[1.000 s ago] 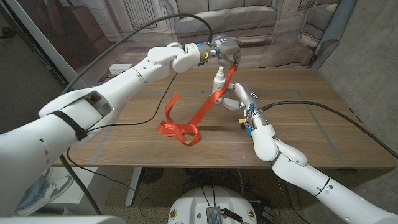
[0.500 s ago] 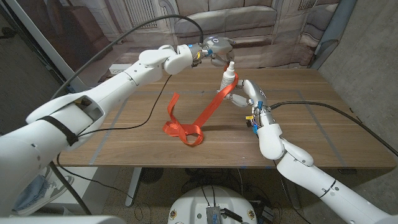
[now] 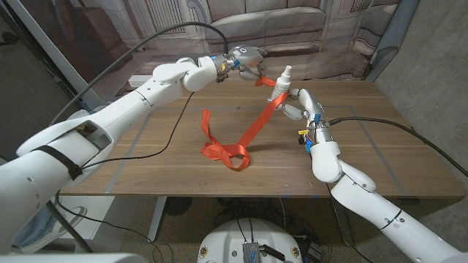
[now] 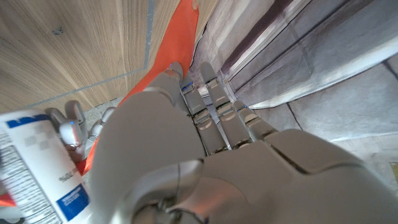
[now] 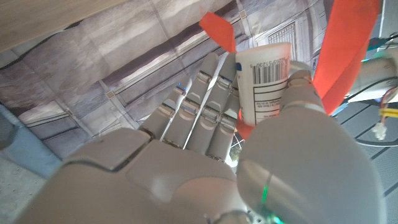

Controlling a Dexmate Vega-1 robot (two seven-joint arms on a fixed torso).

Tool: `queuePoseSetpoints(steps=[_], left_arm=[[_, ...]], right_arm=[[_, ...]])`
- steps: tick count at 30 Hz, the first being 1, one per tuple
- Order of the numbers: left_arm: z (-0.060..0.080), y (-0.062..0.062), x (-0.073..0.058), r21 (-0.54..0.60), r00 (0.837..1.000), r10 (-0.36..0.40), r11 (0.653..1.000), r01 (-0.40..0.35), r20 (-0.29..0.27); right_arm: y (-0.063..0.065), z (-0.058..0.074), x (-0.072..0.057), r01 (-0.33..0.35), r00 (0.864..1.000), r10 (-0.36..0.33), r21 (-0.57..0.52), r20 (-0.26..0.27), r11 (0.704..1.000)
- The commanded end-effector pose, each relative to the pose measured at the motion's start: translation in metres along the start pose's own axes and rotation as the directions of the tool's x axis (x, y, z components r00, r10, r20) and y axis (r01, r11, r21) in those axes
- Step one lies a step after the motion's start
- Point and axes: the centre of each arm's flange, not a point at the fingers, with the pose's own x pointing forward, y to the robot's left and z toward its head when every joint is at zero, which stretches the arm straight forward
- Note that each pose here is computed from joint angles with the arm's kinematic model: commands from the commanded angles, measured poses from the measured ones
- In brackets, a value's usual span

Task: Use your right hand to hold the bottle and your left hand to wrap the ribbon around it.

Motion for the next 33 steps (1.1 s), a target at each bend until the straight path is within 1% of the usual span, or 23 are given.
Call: queuePoseSetpoints(steps=[1,5,7,8,9,14,19,23,27,29,33], left_arm=[[-0.01,-0.008,-0.019,-0.025,0.999,-0.008,1.0,0.007,-0.036],[-0.014,-0.005,-0.027,-0.024,0.999,0.007,1.0,-0.008,-0.053],[-0.016,-0.001,-0.035,-0.023,0.998,0.02,0.999,-0.021,-0.065],[-0.016,-0.001,-0.035,-0.024,0.998,0.02,0.999,-0.021,-0.066],[-0.018,0.002,-0.041,-0.021,0.997,0.03,0.999,-0.031,-0.073],[-0.022,0.01,-0.055,-0.018,0.994,0.05,0.998,-0.052,-0.093],[-0.021,0.019,-0.069,-0.015,0.993,0.066,0.998,-0.068,-0.095],[-0.018,0.025,-0.079,-0.011,0.993,0.083,0.996,-0.084,-0.088],[-0.013,0.032,-0.085,-0.02,0.994,0.088,0.996,-0.09,-0.069],[-0.01,0.037,-0.086,-0.037,0.994,0.095,0.995,-0.097,-0.051],[0.001,0.052,-0.085,-0.062,0.993,0.121,0.991,-0.12,0.01]], right_arm=[[-0.014,-0.027,0.006,0.046,0.995,-0.046,-0.008,-0.09,0.999],[-0.015,-0.035,0.009,0.051,0.992,-0.052,-0.018,-0.114,0.999],[-0.014,-0.042,0.011,0.05,0.989,-0.052,-0.023,-0.136,0.999],[-0.014,-0.042,0.011,0.05,0.989,-0.052,-0.023,-0.137,0.999],[-0.014,-0.047,0.013,0.046,0.988,-0.049,-0.029,-0.149,0.999],[-0.011,-0.06,0.017,0.043,0.981,-0.051,-0.043,-0.186,0.998],[-0.008,-0.076,0.023,0.041,0.972,-0.052,-0.052,-0.228,0.998],[-0.003,-0.087,0.027,0.041,0.964,-0.053,-0.052,-0.261,0.998],[0.001,-0.095,0.031,0.035,0.957,-0.049,-0.053,-0.285,0.998],[0.003,-0.098,0.032,0.034,0.955,-0.048,-0.053,-0.294,0.998],[0.008,-0.101,0.035,0.022,0.953,-0.037,-0.052,-0.302,0.998]])
